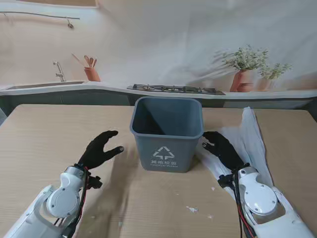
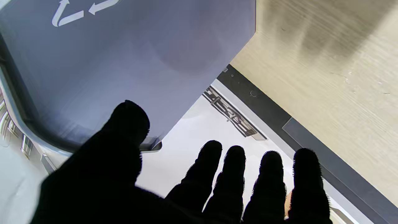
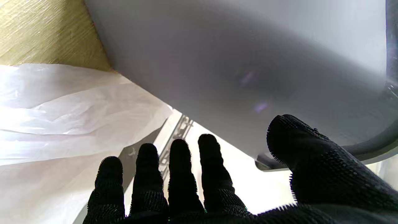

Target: Fit the garbage bag over the bin

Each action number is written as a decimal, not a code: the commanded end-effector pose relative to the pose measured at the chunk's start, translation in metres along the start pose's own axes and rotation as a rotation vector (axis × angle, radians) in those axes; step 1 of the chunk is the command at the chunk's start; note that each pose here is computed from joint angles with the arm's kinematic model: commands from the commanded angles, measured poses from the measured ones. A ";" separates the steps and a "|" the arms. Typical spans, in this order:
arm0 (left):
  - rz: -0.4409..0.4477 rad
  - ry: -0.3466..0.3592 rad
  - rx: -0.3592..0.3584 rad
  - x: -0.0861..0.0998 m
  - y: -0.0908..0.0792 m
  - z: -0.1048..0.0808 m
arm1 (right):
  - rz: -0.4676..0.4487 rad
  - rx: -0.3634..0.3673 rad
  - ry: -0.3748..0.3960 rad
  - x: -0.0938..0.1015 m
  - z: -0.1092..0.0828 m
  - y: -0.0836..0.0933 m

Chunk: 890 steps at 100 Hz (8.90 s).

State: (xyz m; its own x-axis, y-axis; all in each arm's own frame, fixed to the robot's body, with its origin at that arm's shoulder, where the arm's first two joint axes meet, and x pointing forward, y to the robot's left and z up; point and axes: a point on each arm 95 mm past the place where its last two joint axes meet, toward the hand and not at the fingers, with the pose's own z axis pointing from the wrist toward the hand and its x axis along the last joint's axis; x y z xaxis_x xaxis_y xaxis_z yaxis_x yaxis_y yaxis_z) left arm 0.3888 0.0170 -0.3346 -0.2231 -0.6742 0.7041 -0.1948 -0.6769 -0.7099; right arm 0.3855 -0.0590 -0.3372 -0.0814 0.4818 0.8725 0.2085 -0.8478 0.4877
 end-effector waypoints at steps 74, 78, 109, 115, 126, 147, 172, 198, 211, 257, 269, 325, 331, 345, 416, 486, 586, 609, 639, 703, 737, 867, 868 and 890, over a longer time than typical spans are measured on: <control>-0.002 -0.003 -0.034 0.002 0.007 0.007 | -0.078 -0.019 0.079 0.017 -0.007 0.009; 0.003 -0.001 -0.031 0.002 0.007 0.006 | -0.099 -0.053 0.112 0.028 -0.010 0.012; -0.006 0.018 -0.021 0.004 0.003 0.004 | -0.573 -0.051 0.182 0.070 0.003 0.071; -0.008 0.018 -0.024 0.004 0.003 0.004 | -0.654 -0.018 0.157 0.068 0.018 0.081; -0.007 0.016 -0.023 0.003 0.003 0.004 | -0.761 0.016 0.085 0.057 0.045 0.094; -0.007 0.006 -0.023 0.002 0.003 0.006 | -0.829 0.108 -0.002 0.040 0.093 0.096; 0.000 0.002 -0.025 0.000 0.003 0.005 | -0.882 0.281 -0.094 0.014 0.130 0.090; 0.001 -0.003 -0.024 -0.001 0.003 0.005 | -0.888 0.442 -0.188 -0.008 0.143 0.086; 0.003 -0.001 -0.034 -0.001 0.005 0.005 | -0.869 0.484 -0.226 -0.014 0.148 0.085; 0.008 0.003 -0.030 -0.002 0.003 0.004 | -0.963 0.584 -0.250 -0.031 0.157 0.072; 0.008 0.000 -0.026 -0.003 0.002 0.004 | -0.990 0.576 -0.223 -0.037 0.158 0.069; 0.006 -0.001 -0.026 -0.004 0.001 0.005 | -1.073 0.247 -0.112 -0.022 0.130 0.090; 0.005 0.000 -0.027 -0.003 0.002 0.005 | -1.087 0.179 -0.107 -0.013 0.122 0.098; 0.006 0.005 -0.026 -0.003 0.002 0.005 | -1.123 0.018 -0.093 0.014 0.103 0.117; -0.003 0.014 -0.016 -0.002 0.001 0.004 | -1.155 -0.578 0.108 0.156 0.049 0.157; -0.011 0.018 -0.003 -0.001 0.000 0.002 | -1.123 -0.829 0.377 0.291 0.027 0.168; -0.009 0.020 0.022 -0.002 -0.008 0.000 | -0.961 -0.728 0.594 0.360 0.067 0.099; -0.009 0.012 0.016 -0.003 -0.007 0.000 | -1.019 -0.607 0.627 0.360 0.077 0.089; -0.007 0.012 0.017 -0.003 -0.007 0.000 | -1.074 -0.478 0.626 0.355 0.086 0.082; -0.003 0.012 0.011 -0.003 -0.007 0.000 | -1.119 -0.225 0.708 0.330 0.109 0.050; -0.005 0.015 0.025 -0.002 -0.010 -0.001 | -1.136 -0.048 0.763 0.318 0.119 0.031; -0.004 0.025 0.027 0.004 -0.012 -0.007 | -1.108 -0.053 0.559 0.243 0.103 -0.033; -0.004 0.025 0.027 0.004 -0.012 -0.007 | -1.106 -0.058 0.552 0.243 0.103 -0.033; -0.012 0.027 0.013 0.005 -0.009 -0.007 | -1.079 -0.145 0.425 0.231 0.102 -0.052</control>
State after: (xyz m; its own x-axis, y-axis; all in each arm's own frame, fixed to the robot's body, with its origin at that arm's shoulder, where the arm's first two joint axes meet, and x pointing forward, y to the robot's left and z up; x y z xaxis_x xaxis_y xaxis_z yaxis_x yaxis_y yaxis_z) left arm 0.3847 0.0263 -0.3228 -0.2462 -0.6649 0.7052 -0.1590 -0.6900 -0.7061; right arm 0.4603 0.1096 -0.1497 -0.4617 0.8831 -0.0834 -0.3088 -0.0719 0.9484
